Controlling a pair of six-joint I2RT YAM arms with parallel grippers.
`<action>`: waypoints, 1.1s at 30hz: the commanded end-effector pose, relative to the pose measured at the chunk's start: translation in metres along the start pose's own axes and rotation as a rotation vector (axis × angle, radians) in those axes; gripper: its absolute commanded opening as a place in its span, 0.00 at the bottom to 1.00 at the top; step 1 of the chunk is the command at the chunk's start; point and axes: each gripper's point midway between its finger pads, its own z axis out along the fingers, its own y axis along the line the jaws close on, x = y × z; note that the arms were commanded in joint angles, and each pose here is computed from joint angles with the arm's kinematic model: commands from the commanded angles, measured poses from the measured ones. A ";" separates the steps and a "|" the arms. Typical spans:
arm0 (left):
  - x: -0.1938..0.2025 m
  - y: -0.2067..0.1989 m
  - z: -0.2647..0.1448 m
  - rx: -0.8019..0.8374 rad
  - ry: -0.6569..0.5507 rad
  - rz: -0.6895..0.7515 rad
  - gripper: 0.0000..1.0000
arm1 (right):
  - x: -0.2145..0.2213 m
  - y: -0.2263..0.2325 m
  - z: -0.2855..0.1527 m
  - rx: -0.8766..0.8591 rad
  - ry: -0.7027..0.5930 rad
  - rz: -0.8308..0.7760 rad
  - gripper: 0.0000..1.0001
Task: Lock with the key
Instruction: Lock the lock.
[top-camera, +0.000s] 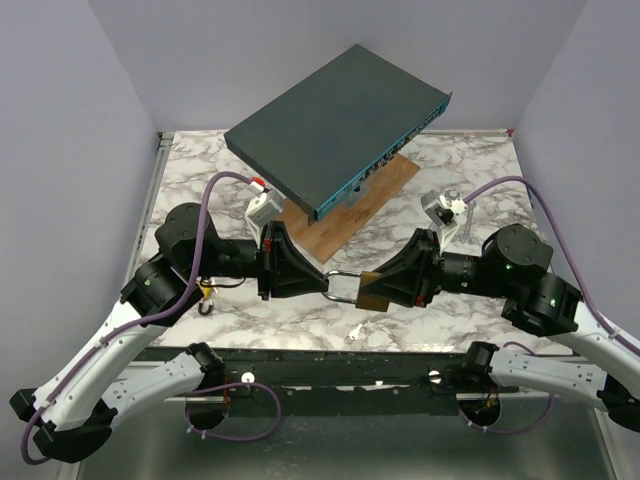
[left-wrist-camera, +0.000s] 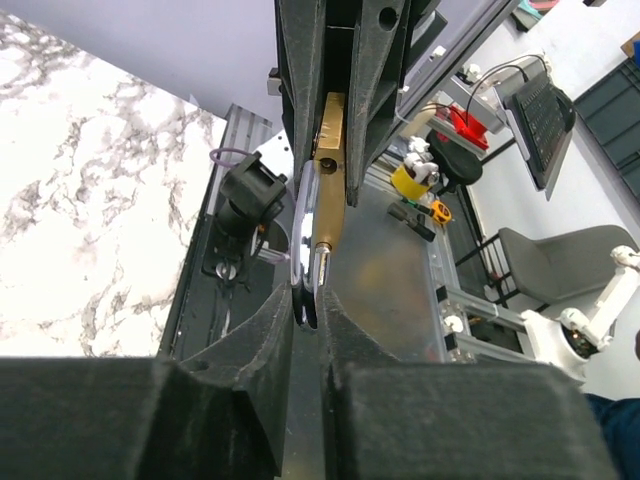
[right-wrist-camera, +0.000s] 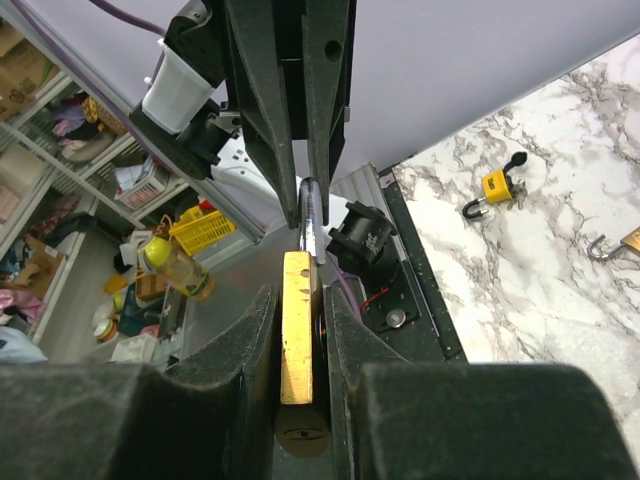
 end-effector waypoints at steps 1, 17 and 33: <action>-0.009 -0.003 -0.004 -0.005 -0.067 0.088 0.10 | -0.036 0.033 -0.006 -0.119 -0.117 -0.044 0.01; -0.009 -0.007 0.001 -0.002 -0.063 0.090 0.03 | -0.037 0.043 -0.001 -0.191 -0.121 -0.032 0.01; -0.005 0.015 0.020 -0.099 -0.071 -0.015 0.00 | -0.043 0.049 0.014 -0.255 -0.127 -0.075 0.01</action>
